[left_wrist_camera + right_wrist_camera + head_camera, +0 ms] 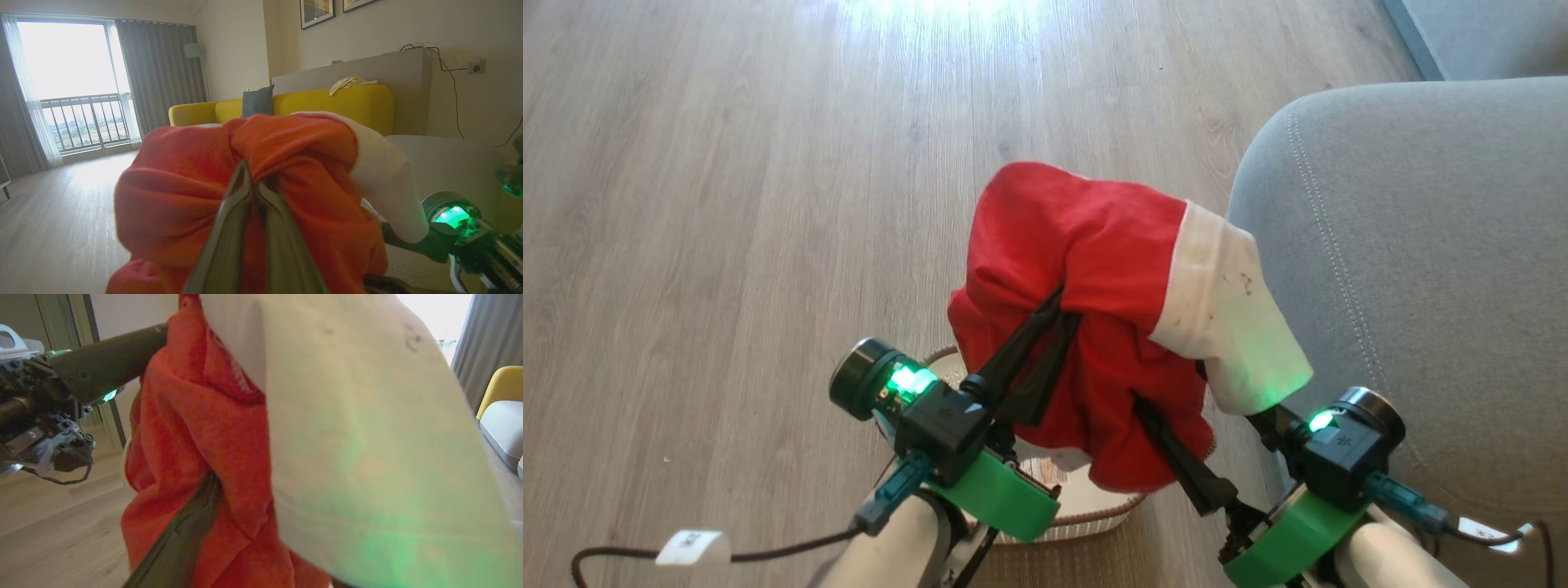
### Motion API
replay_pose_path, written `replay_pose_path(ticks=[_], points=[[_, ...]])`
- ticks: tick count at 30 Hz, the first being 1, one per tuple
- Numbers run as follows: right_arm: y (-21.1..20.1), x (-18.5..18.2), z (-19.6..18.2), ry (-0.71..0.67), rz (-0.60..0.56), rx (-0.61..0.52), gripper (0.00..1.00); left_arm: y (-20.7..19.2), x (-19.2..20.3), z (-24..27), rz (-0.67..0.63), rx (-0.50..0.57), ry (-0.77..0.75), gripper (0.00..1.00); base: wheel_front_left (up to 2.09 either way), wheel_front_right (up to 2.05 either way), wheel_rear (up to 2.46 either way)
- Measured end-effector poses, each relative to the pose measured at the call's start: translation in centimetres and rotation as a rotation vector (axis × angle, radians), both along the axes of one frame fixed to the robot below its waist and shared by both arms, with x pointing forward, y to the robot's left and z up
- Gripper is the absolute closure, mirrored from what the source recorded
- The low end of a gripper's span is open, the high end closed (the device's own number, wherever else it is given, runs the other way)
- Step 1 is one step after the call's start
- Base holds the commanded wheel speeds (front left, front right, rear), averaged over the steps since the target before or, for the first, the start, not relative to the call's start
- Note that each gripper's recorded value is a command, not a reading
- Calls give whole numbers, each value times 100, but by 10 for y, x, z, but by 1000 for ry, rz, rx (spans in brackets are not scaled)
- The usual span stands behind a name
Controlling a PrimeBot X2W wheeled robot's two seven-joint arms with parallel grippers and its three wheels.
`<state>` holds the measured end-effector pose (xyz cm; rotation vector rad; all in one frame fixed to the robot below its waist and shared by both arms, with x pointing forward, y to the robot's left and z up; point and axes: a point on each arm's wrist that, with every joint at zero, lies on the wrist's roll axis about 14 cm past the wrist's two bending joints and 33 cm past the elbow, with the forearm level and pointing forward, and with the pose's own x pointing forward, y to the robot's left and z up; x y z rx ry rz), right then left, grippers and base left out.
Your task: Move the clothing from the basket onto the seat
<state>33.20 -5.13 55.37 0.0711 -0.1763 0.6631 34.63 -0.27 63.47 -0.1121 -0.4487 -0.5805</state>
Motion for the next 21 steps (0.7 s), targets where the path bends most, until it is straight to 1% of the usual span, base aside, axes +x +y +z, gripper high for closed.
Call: replay_pose_path(ticks=[6,8,17,21], points=[[8,5,17,-92,12,-41,0,-7,-1,-12,-25,22,29,100,0,0,0],[9,6,18,-104,13,-57,0,-9,-3,-14,-36,29,34,100,0,0,0],[11,12,1,-76,12,-115,0,-20,-11,-17,-78,41,37,100,0,0,0],[22,10,-8,-80,56,-169,0,-25,-16,-19,-103,41,43,100,0,0,0]])
